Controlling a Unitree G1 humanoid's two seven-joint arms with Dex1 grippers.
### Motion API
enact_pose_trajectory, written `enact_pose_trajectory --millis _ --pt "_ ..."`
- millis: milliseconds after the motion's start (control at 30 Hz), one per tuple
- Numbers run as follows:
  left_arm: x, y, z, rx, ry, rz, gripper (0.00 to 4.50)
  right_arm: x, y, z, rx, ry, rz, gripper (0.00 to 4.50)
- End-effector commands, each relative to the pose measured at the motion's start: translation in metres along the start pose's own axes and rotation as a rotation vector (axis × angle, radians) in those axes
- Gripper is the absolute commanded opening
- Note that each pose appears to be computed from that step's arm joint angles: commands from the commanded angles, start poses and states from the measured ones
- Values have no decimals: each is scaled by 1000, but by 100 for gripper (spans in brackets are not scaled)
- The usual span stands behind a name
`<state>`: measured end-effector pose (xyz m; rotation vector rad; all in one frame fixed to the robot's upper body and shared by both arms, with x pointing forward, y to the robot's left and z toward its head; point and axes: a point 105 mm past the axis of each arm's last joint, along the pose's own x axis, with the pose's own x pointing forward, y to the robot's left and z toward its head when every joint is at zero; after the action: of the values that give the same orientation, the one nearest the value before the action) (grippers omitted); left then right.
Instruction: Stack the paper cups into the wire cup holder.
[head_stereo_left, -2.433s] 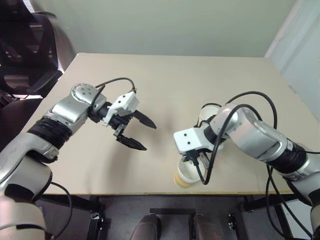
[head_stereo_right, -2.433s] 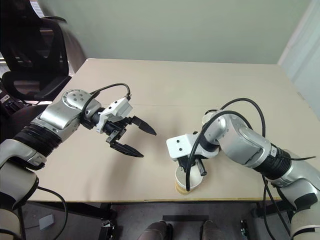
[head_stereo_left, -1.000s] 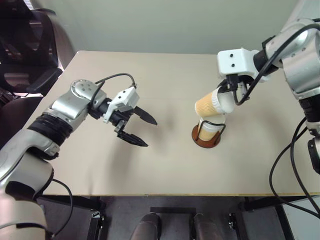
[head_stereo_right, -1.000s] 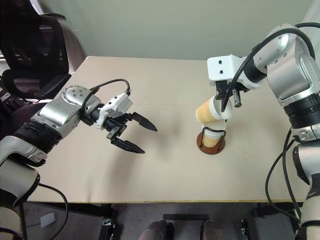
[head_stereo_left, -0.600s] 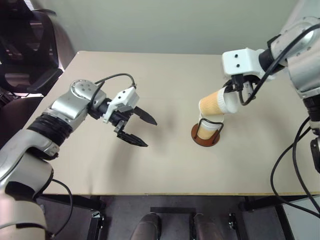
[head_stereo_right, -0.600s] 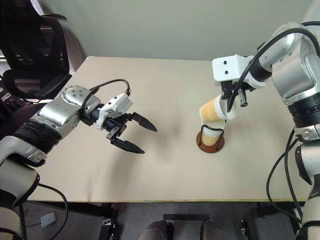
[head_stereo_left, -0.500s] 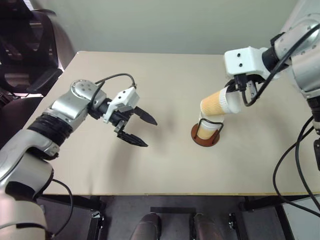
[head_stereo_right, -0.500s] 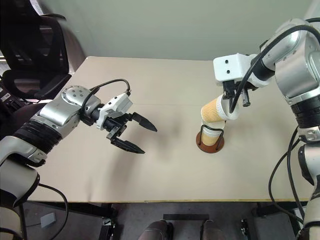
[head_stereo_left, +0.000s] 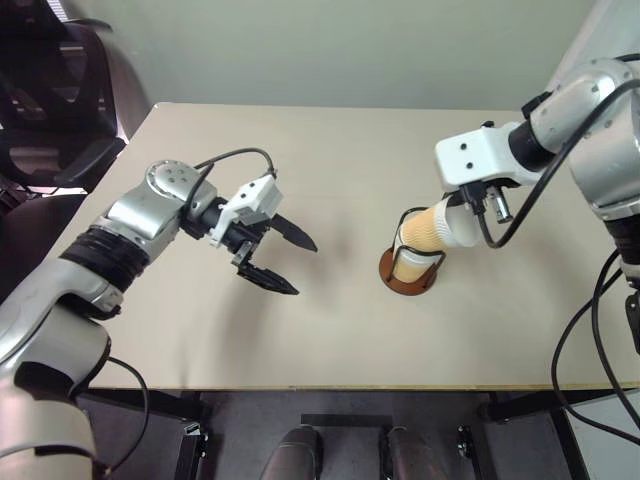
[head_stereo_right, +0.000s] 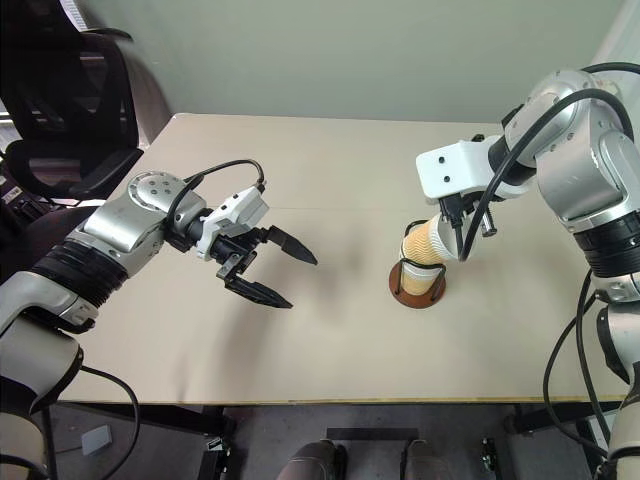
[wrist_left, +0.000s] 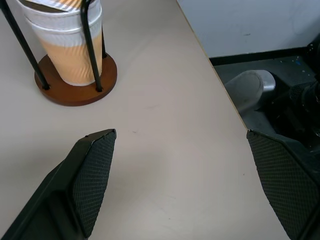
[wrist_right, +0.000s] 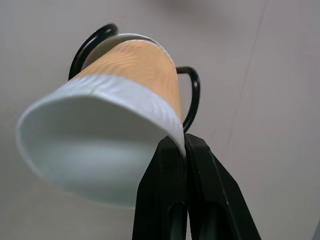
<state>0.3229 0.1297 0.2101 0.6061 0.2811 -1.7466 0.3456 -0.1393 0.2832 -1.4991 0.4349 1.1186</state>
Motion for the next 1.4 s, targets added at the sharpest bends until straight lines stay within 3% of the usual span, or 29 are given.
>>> enact_pose_trajectory --millis 33,300,333,433,767,1067,1233,1300,1400 --pt "-5 -3 11 33 -12 -17 450 -9 -6 -4 -35 36 -37 4" --pt "-9 -4 8 30 -6 -6 450 -12 -13 -7 -66 59 -59 4" --pt "-9 -4 8 31 -6 -6 450 -11 -14 -5 -66 55 -57 21" --pt "-7 -4 7 33 -6 -9 450 -9 -17 9 -32 -16 -58 92" --pt "-5 -4 5 35 -6 -17 450 -23 -26 40 174 -236 -55 444" --pt "-7 6 10 -8 -49 25 450 -50 -17 38 331 -368 -160 448" --pt "-15 26 19 -35 -139 121 450 -56 1 19 481 -405 -224 448" --pt "-30 34 25 -69 -220 205 450 -56 24 -17 654 -394 -269 448" --pt "-47 39 27 -102 -286 291 450 -50 53 -46 800 -361 -298 448"
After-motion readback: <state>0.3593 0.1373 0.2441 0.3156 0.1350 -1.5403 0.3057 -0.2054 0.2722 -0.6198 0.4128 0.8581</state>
